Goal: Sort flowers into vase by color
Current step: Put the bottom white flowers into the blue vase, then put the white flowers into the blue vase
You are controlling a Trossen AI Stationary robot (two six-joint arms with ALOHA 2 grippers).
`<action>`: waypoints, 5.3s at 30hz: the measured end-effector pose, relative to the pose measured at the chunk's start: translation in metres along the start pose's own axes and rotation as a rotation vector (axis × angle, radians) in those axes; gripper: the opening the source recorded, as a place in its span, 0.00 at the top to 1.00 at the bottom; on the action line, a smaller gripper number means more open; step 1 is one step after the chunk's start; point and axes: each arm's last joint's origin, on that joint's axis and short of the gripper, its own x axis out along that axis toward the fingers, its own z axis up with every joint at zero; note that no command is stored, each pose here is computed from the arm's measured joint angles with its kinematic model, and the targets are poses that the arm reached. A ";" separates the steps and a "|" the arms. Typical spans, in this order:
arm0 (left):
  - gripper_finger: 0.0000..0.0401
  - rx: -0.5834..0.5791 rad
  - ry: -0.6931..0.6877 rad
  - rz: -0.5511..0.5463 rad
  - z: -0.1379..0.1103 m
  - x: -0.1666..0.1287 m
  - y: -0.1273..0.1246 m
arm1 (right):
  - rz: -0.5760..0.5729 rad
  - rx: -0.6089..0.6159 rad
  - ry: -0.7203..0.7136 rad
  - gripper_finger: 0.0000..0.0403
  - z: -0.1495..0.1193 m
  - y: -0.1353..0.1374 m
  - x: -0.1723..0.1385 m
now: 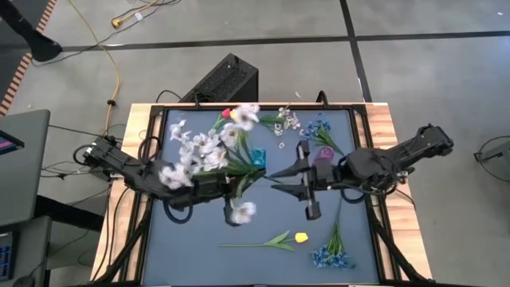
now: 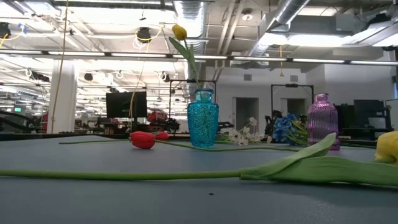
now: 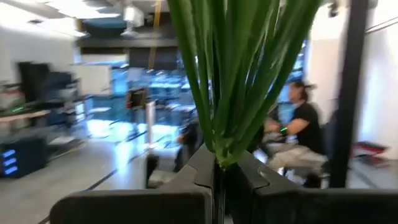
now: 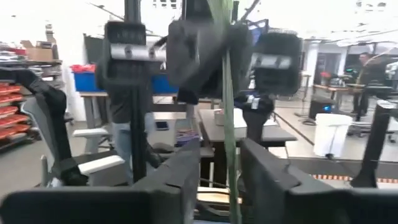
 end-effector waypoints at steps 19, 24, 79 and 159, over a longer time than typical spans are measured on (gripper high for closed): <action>1.00 0.100 0.465 0.341 -0.072 0.038 0.075 | -0.172 0.017 0.451 0.33 0.002 -0.019 -0.092; 1.00 0.221 0.556 0.305 -0.093 0.057 0.098 | -0.300 0.071 0.418 0.33 0.007 -0.024 -0.106; 0.99 0.147 0.595 0.276 -0.283 -0.005 0.164 | -0.663 0.161 0.402 0.33 -0.038 -0.027 -0.096; 0.59 -0.085 1.401 -0.195 -0.256 -0.097 0.139 | -0.505 0.148 0.543 0.33 -0.043 -0.033 -0.094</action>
